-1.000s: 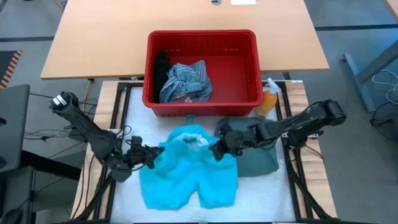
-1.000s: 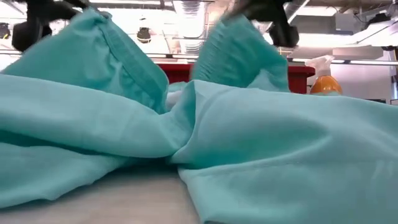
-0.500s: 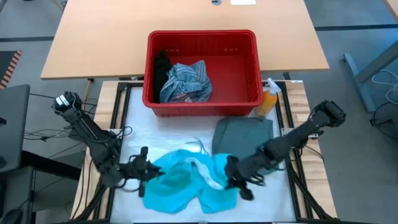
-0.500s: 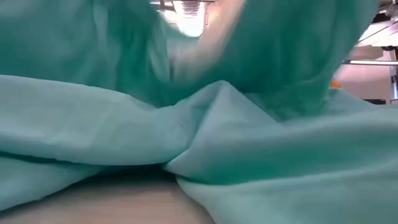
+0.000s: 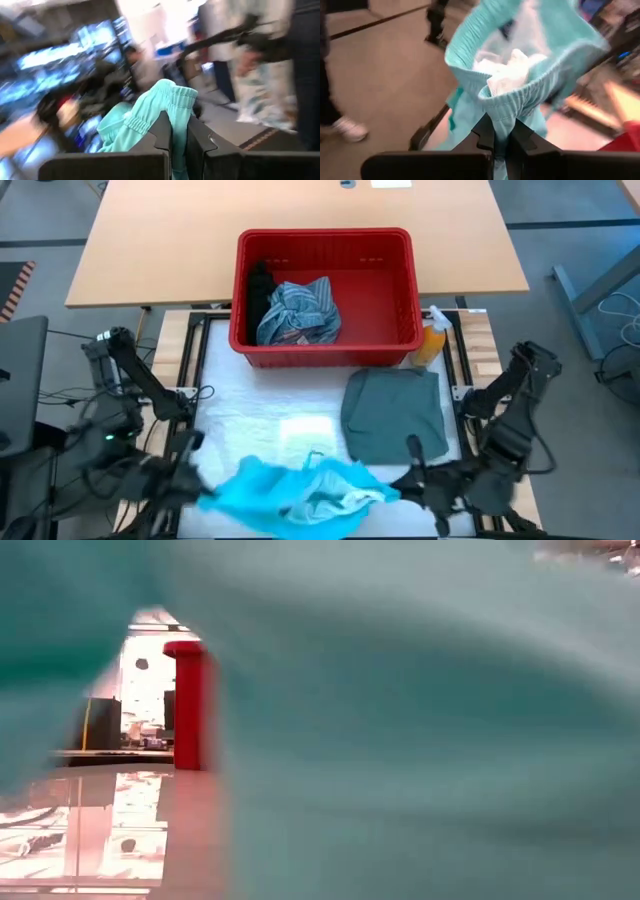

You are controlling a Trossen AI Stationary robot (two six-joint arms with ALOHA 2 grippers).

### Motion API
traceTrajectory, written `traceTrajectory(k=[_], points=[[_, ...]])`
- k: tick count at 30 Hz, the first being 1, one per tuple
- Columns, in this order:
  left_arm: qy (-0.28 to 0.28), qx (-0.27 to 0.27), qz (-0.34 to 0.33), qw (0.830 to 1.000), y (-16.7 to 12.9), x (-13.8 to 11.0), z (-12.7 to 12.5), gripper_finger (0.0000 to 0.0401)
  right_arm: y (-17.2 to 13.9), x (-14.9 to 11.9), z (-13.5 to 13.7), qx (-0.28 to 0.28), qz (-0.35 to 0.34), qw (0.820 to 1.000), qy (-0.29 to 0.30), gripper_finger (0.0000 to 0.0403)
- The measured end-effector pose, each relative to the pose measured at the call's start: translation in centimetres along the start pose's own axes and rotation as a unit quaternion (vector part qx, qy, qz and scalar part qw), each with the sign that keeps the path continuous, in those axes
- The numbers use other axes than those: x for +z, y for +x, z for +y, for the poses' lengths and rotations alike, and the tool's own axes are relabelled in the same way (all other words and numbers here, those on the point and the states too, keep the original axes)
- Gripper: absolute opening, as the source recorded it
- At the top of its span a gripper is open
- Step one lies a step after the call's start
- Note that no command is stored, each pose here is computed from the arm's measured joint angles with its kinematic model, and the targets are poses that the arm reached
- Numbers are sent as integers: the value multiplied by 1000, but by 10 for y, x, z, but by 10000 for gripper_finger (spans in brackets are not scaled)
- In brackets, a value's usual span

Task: Fold Laundry from Bin
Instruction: Fold the sky blue shorts

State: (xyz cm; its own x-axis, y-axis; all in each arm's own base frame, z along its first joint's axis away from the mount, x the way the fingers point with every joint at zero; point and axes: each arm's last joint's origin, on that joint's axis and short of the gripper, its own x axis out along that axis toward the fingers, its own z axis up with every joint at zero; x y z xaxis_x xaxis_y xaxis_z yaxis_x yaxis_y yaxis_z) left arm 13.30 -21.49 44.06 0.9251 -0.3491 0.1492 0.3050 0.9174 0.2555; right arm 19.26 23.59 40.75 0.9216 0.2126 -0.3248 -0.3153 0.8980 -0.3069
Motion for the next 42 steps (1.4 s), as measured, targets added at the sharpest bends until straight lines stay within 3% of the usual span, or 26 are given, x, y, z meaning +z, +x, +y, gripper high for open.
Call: traceTrajectory(k=[2, 4, 7, 9, 11, 13, 17, 22, 24, 27, 33, 42], points=[[35, -35, -4, 999, 2, 9, -9, 4, -8, 1, 6, -15, 2, 1000, -16, 39], [81, -38, 40, 995, 6, 5, -18, 4, -10, -11, 7, -35, 54, 995, -74, 39], [135, 17, 145, 980, 13, -19, -14, 4, -5, -38, -13, -94, 175, 965, -172, 39], [133, 59, 185, 972, 22, -31, 2, 4, 5, -48, -38, -126, 236, 940, -210, 42], [117, 60, 199, 971, 32, -39, 17, 4, 19, -50, -61, -135, 258, 927, -236, 44], [111, 31, 205, 972, 40, -46, 29, 4, 34, -45, -81, -119, 240, 929, -254, 44], [125, 2, 222, 967, 60, -62, 45, 4, 61, -22, -106, -83, 107, 942, -307, 45], [141, -21, 243, 960, 79, -82, 56, 4, 88, -3, -115, -91, -26, 914, -394, 46], [148, -30, 241, 959, 81, -83, 57, 4, 95, -1, -115, -78, -54, 912, -399, 47], [155, -27, 235, 959, 81, -81, 59, 4, 104, -1, -112, -33, -69, 927, -368, 47], [144, -43, 228, 962, 82, -77, 62, 4, 128, -23, -104, 70, -13, 950, -305, 47], [97, -117, 261, 953, 109, -113, 52, 4, 155, -30, -98, 65, -20, 951, -300, 48]])
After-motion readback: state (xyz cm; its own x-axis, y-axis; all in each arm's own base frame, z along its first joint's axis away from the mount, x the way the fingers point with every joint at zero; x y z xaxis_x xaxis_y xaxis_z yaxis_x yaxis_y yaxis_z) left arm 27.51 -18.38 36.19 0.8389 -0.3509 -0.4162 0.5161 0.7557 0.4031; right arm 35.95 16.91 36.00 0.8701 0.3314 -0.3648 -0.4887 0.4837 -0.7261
